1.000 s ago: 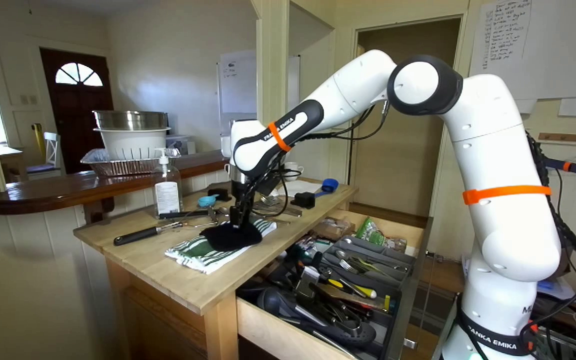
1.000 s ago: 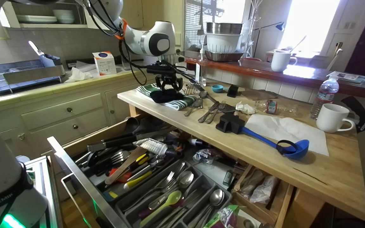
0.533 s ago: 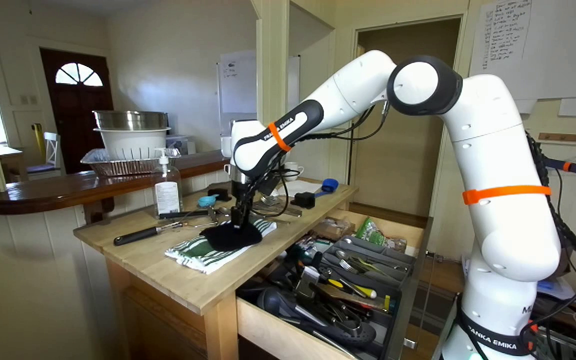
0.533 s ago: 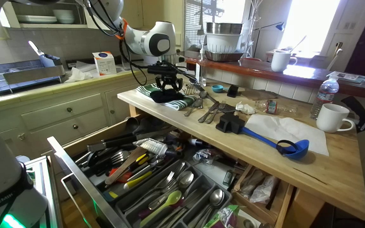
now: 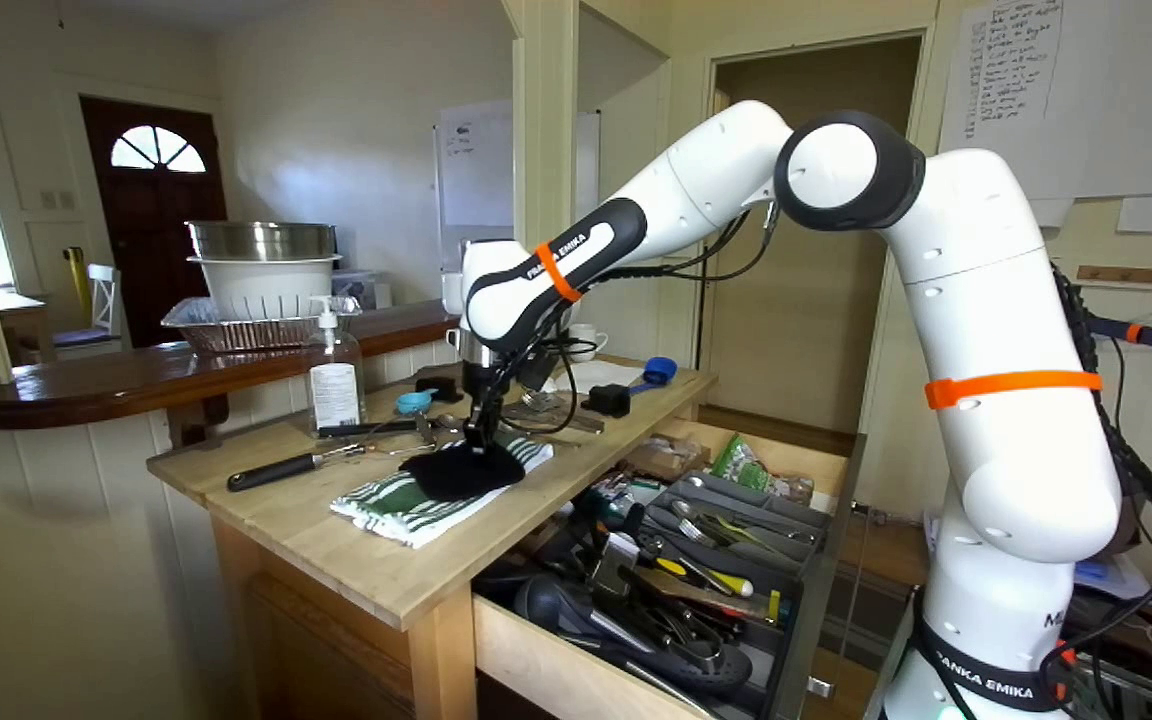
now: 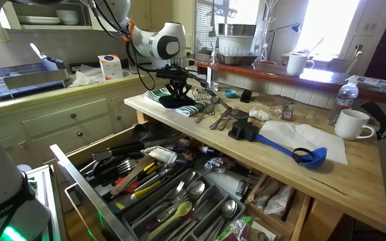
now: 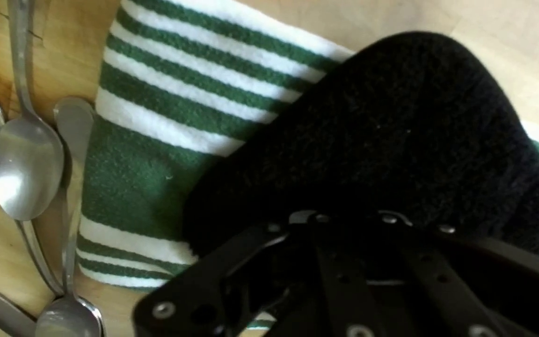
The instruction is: Pick up the black object from the striped towel and place it on the white sheet of paper on the right
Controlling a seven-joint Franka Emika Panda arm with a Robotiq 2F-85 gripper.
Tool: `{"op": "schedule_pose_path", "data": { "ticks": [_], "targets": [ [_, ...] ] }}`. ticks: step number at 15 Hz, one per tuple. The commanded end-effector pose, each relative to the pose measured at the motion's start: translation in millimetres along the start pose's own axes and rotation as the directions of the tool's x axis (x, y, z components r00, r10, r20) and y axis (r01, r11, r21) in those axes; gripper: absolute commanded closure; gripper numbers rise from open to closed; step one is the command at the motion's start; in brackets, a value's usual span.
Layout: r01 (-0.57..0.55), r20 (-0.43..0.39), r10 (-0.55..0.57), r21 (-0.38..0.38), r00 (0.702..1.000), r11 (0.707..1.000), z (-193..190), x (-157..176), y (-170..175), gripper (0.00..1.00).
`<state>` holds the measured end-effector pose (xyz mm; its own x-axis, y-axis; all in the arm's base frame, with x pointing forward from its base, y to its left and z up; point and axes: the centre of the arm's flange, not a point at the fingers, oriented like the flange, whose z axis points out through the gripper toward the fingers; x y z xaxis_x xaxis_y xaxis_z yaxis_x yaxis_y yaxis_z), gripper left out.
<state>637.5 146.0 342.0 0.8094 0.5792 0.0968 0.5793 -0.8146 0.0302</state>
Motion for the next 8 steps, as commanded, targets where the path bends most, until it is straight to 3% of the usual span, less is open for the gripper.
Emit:
{"op": "schedule_pose_path", "data": {
  "ticks": [1, 8],
  "targets": [
    [0.015, 0.025, -0.016, 0.020, 1.000, 1.000, 9, 2, 3, 1.00],
    [-0.025, 0.010, 0.025, 0.005, 1.000, 1.000, -63, 8, 6, 1.00]
  ]
}}
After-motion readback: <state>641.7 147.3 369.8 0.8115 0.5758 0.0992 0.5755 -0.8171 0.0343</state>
